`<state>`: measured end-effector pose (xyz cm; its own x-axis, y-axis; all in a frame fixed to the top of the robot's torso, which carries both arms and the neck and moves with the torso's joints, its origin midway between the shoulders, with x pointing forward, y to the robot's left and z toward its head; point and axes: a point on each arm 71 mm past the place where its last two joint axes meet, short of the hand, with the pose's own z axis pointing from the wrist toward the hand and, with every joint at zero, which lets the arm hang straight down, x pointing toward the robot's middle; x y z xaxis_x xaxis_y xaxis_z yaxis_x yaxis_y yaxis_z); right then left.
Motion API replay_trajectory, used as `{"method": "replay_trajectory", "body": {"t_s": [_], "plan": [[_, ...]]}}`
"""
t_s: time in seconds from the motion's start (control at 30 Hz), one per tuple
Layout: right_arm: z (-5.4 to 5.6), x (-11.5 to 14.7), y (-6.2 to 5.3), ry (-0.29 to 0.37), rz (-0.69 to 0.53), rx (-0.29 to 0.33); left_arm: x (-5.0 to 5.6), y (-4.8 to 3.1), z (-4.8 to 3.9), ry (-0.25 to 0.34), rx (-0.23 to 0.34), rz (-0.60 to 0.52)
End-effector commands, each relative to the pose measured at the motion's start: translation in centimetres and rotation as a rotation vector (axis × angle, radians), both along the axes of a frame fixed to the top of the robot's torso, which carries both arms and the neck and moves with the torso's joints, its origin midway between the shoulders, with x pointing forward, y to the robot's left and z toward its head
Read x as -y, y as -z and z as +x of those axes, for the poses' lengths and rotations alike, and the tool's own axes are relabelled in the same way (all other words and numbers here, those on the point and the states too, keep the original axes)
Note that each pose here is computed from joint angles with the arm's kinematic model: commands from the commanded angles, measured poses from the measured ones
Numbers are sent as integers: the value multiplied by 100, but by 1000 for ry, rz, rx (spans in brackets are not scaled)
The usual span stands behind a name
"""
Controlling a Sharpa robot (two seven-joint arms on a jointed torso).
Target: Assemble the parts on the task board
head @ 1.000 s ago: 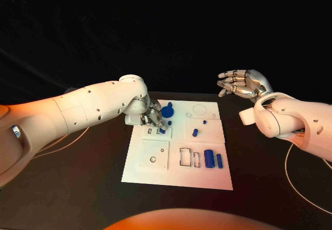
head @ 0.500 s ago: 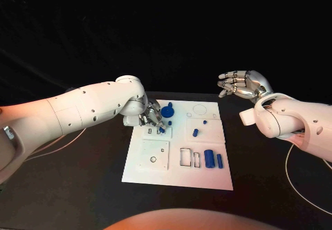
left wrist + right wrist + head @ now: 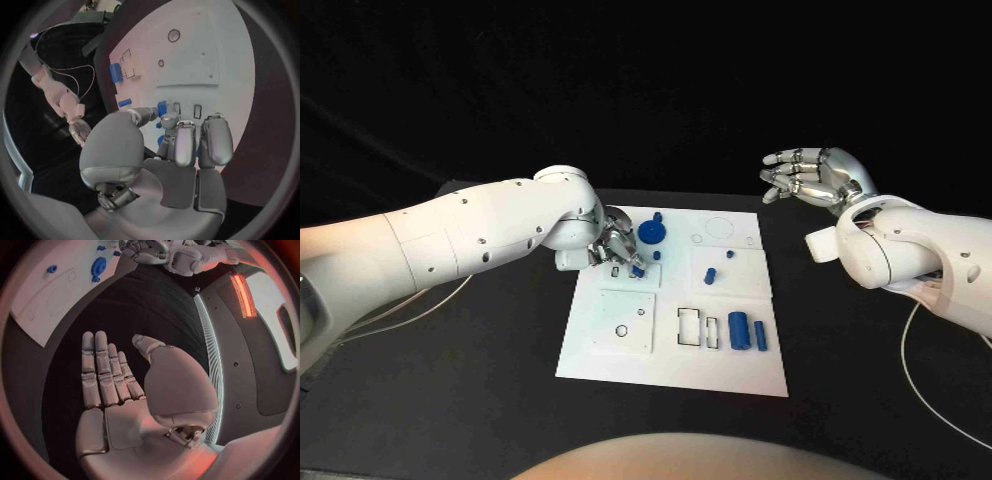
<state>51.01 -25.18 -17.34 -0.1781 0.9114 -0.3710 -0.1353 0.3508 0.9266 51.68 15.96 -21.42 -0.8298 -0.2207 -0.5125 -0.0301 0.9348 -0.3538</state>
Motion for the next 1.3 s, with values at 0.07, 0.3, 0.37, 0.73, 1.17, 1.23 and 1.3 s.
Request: {"method": "replay_trajectory", "body": {"t_s": [0.07,0.3,0.37,0.73,1.17,1.23,1.3], "plan": [[-4,-1,7,-9,1,0,-6,6,-2,-2,57,19],[-3,6,8,-5,0,7,-31,52,-24,-6,65,35],[-3,7,9,-4,0,9,-37,57,-25,-9,70,37],[-3,13,14,-1,-1,11,-57,64,-29,-16,80,42],[-4,13,28,-3,-1,8,-68,58,-35,-15,85,42],[-4,13,30,-3,-1,7,-68,60,-37,-13,83,44],[-4,13,33,-3,-1,6,-69,60,-38,-12,81,45]]}}
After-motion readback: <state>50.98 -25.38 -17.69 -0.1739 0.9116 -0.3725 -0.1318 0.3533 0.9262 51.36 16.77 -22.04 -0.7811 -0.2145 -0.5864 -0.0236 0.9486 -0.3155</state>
